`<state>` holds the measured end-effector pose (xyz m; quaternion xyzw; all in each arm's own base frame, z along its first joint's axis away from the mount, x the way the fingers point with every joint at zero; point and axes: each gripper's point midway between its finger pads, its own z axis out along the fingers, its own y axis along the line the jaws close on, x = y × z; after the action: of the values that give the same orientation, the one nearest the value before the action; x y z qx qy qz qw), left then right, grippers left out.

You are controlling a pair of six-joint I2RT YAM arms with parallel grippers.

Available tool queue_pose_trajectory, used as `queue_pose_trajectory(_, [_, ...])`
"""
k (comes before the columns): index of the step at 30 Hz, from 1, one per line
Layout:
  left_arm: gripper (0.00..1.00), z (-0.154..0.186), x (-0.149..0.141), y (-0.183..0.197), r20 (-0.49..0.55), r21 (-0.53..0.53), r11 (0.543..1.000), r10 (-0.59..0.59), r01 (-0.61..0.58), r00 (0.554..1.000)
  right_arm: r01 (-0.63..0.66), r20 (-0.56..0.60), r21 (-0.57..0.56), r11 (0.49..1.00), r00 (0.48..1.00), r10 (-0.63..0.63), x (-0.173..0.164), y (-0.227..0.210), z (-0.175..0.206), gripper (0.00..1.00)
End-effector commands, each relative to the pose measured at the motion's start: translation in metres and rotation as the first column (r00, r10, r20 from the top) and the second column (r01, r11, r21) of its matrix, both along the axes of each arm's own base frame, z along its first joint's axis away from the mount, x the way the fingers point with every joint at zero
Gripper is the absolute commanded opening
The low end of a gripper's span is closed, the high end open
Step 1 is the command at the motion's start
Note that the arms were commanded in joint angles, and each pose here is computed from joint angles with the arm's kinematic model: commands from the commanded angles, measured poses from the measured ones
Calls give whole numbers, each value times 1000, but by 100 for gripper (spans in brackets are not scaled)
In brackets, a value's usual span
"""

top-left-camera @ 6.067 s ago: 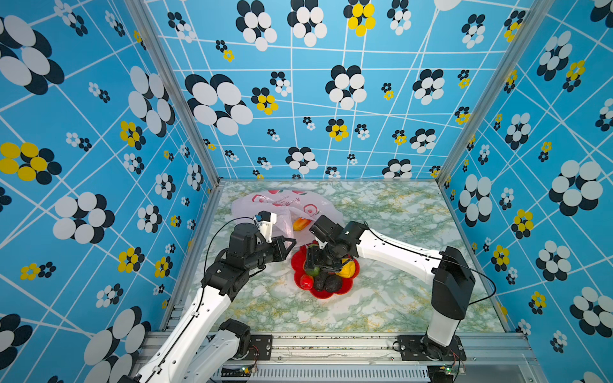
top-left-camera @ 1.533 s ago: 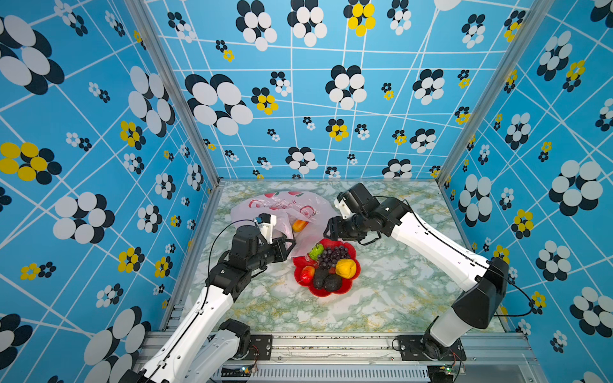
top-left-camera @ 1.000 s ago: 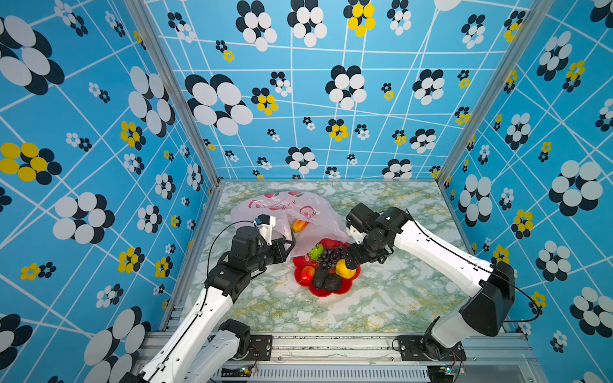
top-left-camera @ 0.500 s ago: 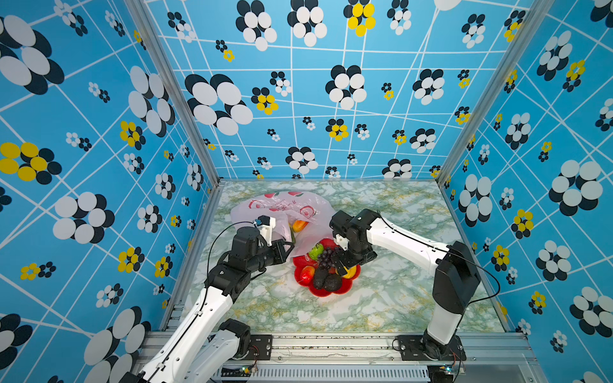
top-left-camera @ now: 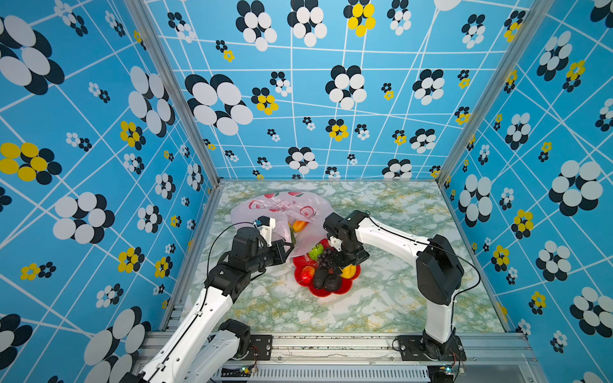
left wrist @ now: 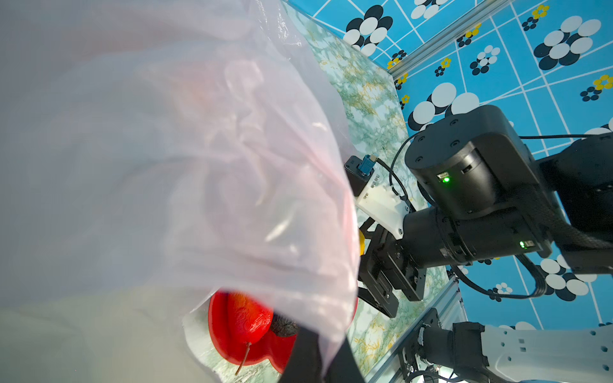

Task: Place the fruits into the plastic bag
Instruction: Pick up the fruit from the plate.

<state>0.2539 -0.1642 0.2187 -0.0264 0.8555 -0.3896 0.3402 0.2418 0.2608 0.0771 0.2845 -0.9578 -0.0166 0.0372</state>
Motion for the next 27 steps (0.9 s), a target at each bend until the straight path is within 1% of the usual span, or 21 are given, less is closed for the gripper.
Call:
queue_pose_trajectory(1, [0, 0, 1, 5, -2, 7, 1000, 19, -19, 1000, -8, -5, 28, 1000, 1000, 8, 3, 10, -1, 92])
queue_pose_trajectory(4, [0, 2, 1, 5, 0, 6, 1000, 18, -18, 1000, -4, -3, 27, 1000, 1000, 4, 4, 11, -3, 89])
queue_pose_trajectory(12, [0, 1, 1, 4, -2, 4, 1000, 15, -15, 1000, 26, 19, 7, 1000, 999, -26, 12, 6, -7, 90])
queue_pose_trajectory(17, [0, 1, 0, 4, -4, 0, 1000, 14, -14, 1000, 37, 20, 14, 999, 999, -38, 13, 7, -9, 90])
queue_pose_trajectory(20, [0, 1, 0, 4, -7, -1, 1000, 15, -15, 1000, 39, 13, 16, 999, 999, -39, 13, 9, -11, 88])
queue_pose_trajectory(24, [0, 2, 0, 4, -5, -1, 1000, 15, -15, 1000, 44, 8, 18, 999, 999, -44, 11, 8, -10, 77])
queue_pose_trajectory(27, [0, 2, 0, 4, -4, -2, 1000, 15, -15, 1000, 41, 11, 21, 999, 999, -41, 9, 5, -6, 63])
